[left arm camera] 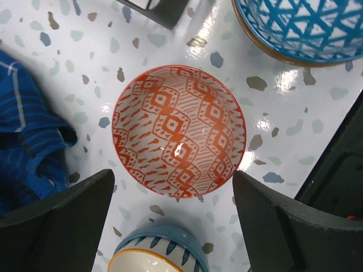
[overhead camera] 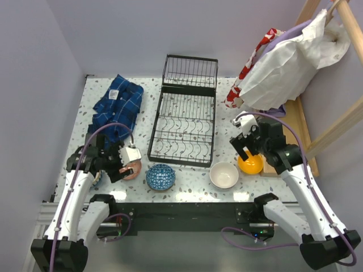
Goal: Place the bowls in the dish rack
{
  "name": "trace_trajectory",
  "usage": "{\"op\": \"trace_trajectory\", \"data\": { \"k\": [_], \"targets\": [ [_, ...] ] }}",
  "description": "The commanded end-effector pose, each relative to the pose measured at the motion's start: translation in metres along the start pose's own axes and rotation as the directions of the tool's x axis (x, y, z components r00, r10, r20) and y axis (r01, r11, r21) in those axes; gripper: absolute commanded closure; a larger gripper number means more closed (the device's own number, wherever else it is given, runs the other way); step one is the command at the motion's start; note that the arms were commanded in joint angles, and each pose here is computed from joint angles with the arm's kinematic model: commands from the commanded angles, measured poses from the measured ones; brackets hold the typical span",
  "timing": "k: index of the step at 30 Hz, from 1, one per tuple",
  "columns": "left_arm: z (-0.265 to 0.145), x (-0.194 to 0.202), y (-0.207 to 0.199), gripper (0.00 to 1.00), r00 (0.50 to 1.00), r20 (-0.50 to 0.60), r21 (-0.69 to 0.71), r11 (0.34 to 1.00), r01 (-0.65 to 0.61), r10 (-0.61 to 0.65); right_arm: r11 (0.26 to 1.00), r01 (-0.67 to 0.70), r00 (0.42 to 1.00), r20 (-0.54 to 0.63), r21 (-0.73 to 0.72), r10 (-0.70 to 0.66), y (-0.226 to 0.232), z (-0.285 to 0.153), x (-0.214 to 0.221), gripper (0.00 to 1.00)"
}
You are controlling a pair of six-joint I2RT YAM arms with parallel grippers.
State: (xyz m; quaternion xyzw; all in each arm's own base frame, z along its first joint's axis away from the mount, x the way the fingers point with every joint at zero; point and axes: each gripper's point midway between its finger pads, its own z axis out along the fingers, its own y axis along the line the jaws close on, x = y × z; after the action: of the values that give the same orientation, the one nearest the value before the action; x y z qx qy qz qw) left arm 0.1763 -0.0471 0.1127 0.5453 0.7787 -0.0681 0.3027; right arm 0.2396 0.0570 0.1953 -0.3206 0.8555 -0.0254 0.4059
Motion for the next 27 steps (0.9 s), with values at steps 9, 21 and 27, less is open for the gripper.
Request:
{"op": "trace_trajectory", "data": {
  "k": [9,21,27],
  "targets": [
    [-0.005,0.015,-0.04,0.13,0.979,-0.018,0.172,0.965,-0.196,0.202,0.96,0.206,0.964,0.208,-0.19,-0.166,0.034,-0.009,-0.03,0.01],
    [-0.016,-0.003,-0.044,0.1,0.943,0.081,0.169,0.928,-0.332,0.323,0.973,0.156,0.979,0.158,-0.17,-0.129,0.023,0.015,-0.037,0.01],
    [-0.016,0.001,-0.047,0.11,0.936,0.06,0.205,0.914,-0.351,0.346,0.972,0.165,0.98,0.141,-0.166,-0.142,0.02,0.024,-0.037,0.01]
  ]
}}
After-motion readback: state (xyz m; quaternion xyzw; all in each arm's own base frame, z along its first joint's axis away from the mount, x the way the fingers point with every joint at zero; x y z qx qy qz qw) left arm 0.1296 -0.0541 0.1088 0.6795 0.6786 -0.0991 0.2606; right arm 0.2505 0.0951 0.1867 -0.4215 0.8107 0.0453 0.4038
